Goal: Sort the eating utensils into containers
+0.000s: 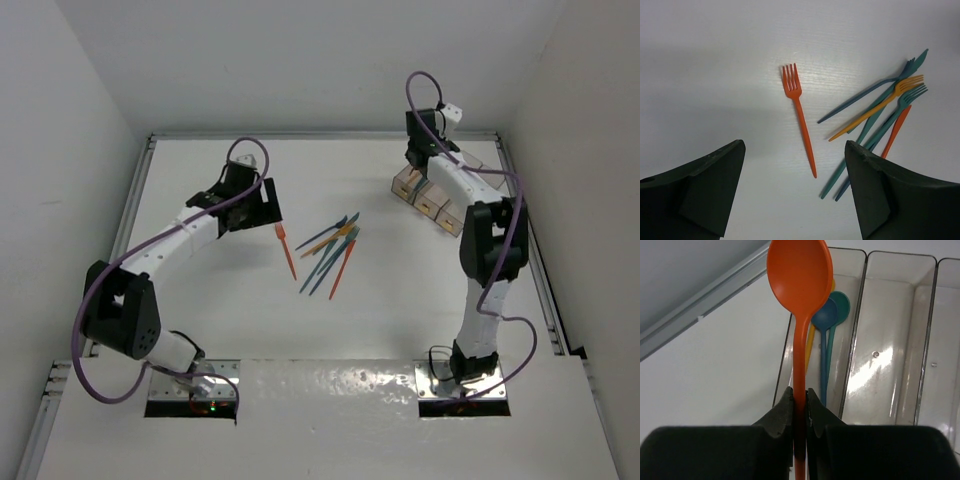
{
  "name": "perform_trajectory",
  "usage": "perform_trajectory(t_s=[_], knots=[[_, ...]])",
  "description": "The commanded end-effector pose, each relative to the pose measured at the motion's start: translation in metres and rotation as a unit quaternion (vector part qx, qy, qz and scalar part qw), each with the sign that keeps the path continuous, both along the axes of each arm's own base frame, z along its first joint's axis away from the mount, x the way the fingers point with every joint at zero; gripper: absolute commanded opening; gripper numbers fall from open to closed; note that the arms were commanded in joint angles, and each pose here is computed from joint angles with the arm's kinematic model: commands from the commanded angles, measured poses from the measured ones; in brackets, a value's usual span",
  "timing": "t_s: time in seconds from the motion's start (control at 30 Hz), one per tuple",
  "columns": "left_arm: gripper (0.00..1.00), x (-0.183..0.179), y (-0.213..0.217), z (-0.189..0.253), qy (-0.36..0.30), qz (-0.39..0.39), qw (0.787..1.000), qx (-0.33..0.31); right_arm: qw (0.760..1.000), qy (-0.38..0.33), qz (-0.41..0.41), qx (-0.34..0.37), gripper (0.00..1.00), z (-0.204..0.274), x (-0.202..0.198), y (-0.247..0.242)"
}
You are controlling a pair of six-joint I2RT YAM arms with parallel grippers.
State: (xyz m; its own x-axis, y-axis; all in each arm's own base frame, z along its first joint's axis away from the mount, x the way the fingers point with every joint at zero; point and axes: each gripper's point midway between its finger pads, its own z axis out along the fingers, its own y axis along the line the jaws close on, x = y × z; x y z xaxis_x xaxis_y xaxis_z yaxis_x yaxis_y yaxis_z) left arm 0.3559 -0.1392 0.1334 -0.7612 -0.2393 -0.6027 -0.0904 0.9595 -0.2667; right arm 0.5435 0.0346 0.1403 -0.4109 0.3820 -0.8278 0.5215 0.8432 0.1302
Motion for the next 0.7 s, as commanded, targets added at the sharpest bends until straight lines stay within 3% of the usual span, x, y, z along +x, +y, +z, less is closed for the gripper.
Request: perform_trajectory(t_s=[0.0, 0.4, 0.67], knots=[[0.79, 0.005, 0.0, 0.021, -0.041, 0.02, 0.999, -0.024, 0.997, -0.015, -0.071, 0.016, 0.0, -0.004, 0.013, -0.017], [0.79, -0.007, 0.002, 0.007, -0.025, 0.026, 0.999, -0.03, 0.996, 0.022, -0.084, 0.026, 0.03, -0.073, 0.036, -0.03], [0.79, -0.01, -0.002, 0.0, -0.015, 0.022, 0.999, -0.039, 0.997, 0.016, -0.071, 0.022, 0.09, -0.084, 0.045, -0.03]])
